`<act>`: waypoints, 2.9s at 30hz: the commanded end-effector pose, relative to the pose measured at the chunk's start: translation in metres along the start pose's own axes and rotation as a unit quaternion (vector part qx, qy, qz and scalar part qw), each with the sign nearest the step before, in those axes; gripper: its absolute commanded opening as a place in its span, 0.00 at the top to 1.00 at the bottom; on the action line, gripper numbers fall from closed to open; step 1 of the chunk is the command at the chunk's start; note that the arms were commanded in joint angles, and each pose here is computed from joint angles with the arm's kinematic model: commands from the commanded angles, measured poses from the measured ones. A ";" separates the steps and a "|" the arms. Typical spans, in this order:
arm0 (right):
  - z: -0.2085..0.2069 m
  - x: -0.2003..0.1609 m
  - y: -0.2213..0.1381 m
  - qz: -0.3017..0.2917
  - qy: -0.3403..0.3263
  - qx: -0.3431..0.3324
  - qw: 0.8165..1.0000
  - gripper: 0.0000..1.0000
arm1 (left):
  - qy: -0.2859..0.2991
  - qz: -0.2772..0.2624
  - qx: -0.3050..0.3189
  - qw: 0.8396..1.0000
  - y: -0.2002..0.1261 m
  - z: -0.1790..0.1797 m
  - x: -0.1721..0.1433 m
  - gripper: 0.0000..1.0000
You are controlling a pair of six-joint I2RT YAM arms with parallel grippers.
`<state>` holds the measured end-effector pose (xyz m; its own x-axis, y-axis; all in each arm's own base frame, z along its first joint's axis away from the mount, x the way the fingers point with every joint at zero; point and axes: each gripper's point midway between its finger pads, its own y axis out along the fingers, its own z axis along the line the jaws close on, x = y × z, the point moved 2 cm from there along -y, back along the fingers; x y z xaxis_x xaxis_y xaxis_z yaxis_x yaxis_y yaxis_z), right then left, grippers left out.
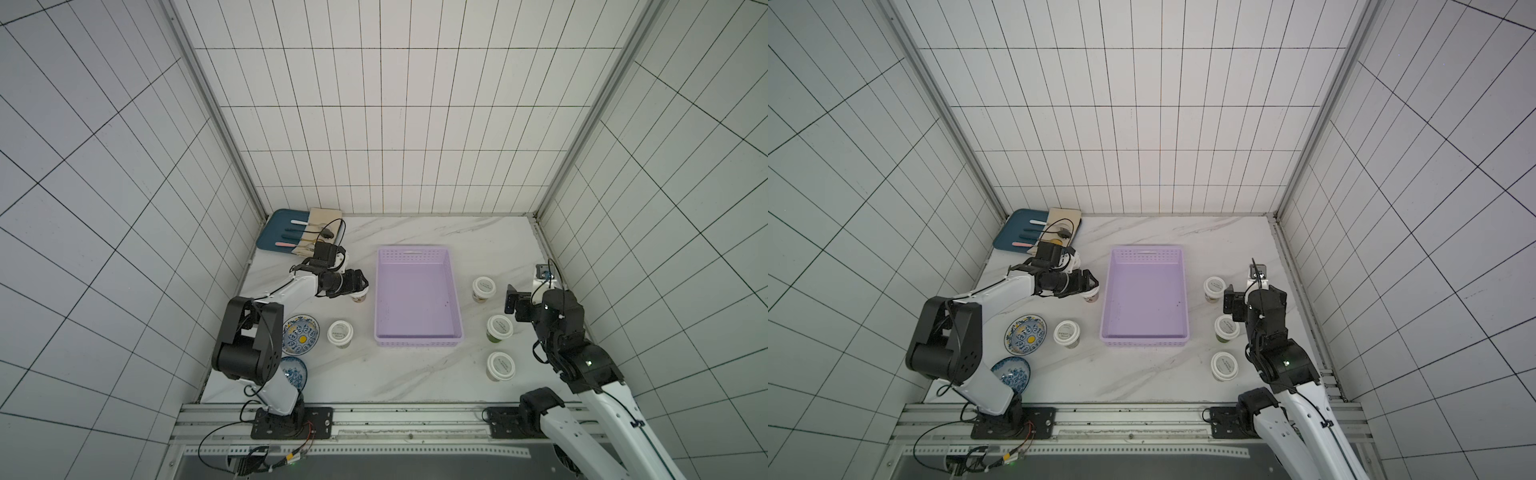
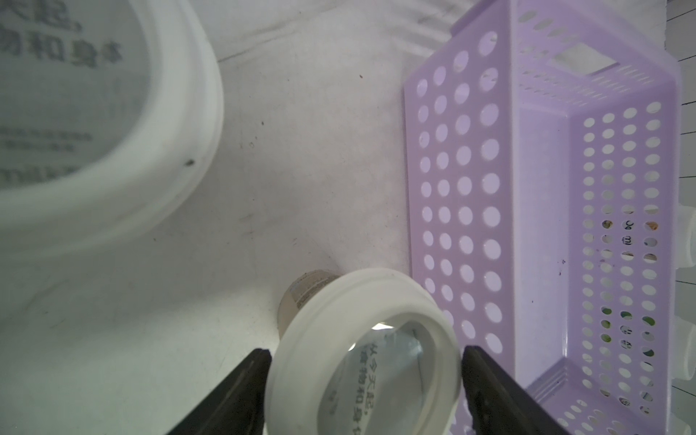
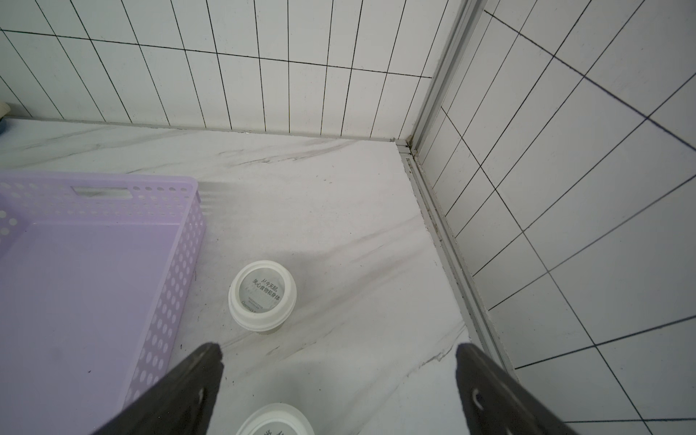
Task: Put the yogurt in the basket
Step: Pick up the yogurt from the center of the board, then place the yogurt in the basket.
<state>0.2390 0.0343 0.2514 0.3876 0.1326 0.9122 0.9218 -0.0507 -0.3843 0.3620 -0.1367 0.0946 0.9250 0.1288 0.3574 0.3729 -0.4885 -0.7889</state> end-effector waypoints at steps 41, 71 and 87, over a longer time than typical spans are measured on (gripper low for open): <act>0.003 -0.003 0.001 -0.004 -0.006 0.003 1.000 0.01 | 0.065 -0.001 0.043 0.997 -0.002 -0.007 0.005 0.16; 0.001 -0.003 0.001 -0.004 -0.009 -0.004 1.000 0.01 | 0.092 -0.056 0.030 0.994 -0.048 -0.043 0.042 0.28; 0.000 -0.005 0.003 0.002 -0.014 -0.011 1.000 0.01 | 0.136 -0.020 -0.015 0.990 -0.036 -0.127 0.085 0.32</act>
<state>0.2391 0.0346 0.2511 0.3880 0.1397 0.9110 0.9217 -0.0544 -0.3842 0.4189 -0.2052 0.2255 0.8247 -0.0602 0.5623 0.4611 -0.5042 -0.7302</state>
